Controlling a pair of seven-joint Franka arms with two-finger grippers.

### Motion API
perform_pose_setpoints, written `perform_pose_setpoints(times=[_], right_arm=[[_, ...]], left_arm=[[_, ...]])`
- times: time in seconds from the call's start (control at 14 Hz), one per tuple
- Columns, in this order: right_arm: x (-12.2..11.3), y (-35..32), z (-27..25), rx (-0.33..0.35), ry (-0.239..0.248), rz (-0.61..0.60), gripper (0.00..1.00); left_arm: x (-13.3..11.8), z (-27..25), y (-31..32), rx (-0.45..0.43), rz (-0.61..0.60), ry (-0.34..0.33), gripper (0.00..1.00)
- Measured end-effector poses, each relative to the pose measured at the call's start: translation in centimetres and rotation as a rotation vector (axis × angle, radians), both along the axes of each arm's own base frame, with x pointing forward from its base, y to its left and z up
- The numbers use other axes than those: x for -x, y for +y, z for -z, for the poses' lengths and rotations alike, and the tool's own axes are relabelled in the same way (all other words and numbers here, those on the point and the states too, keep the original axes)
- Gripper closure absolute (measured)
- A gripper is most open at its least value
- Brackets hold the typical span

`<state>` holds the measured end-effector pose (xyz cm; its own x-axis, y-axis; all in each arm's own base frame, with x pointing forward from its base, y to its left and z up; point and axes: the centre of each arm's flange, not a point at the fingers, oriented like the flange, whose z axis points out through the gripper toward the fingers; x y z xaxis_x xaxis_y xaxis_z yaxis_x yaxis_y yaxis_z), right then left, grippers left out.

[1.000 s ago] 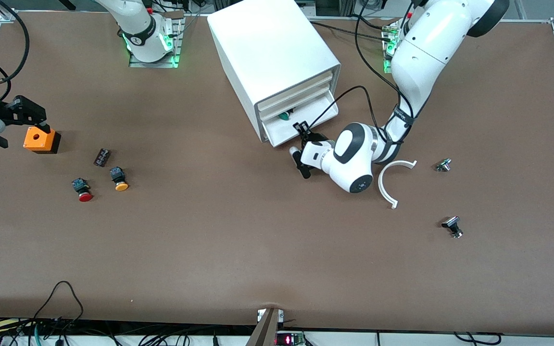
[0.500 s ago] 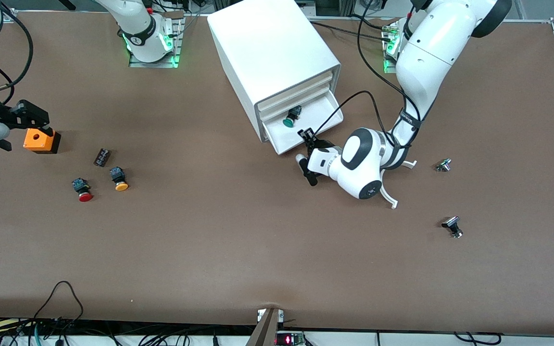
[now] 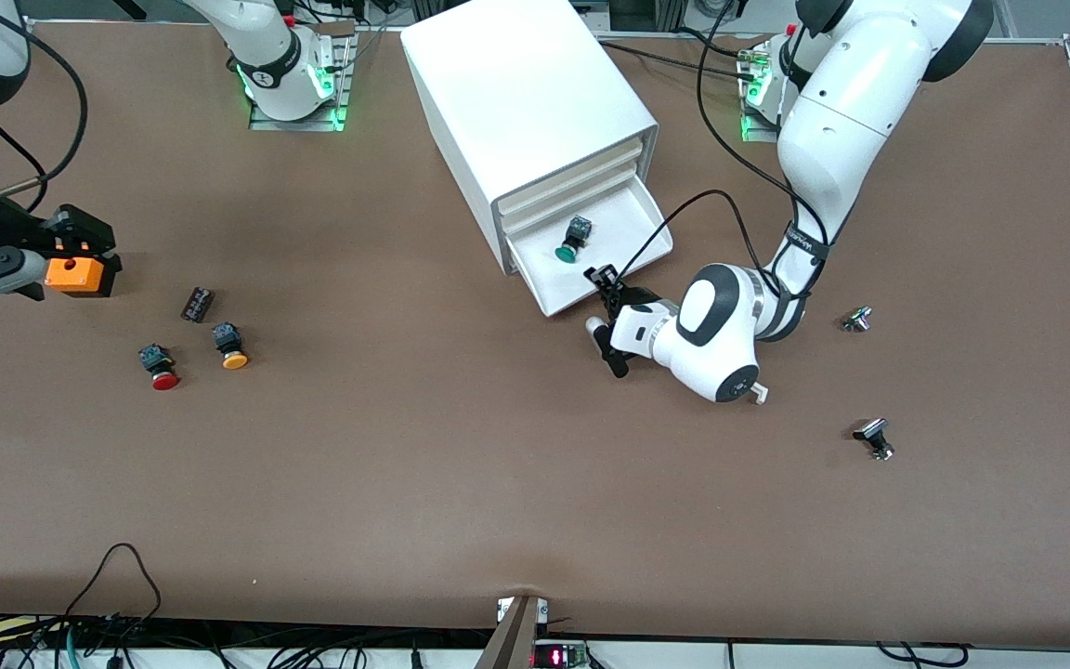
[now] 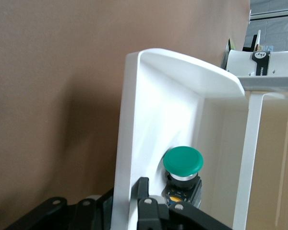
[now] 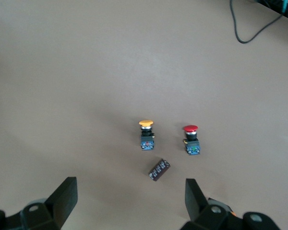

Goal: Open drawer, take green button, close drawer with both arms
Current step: 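Pull the drawer further open while the right gripper reaches toward the cabinet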

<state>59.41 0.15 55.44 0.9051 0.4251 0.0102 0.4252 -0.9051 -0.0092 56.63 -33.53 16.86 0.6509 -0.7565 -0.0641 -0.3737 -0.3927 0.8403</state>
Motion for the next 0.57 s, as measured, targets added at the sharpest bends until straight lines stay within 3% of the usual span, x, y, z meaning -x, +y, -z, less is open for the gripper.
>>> perform_pose_setpoints(times=[0.43, 0.57], right_arm=[[-1.4, 2.4, 4.5, 0.009, 0.079, -0.055, 0.0], [-1.6, 2.4, 4.9, 0.009, 0.084, -0.076, 0.0]], left_arm=[[-0.9, 0.4, -0.1, 0.013, 0.0, 0.001, 0.88], [-1.1, 0.5, -0.1, 0.018, 0.003, 0.005, 0.88]])
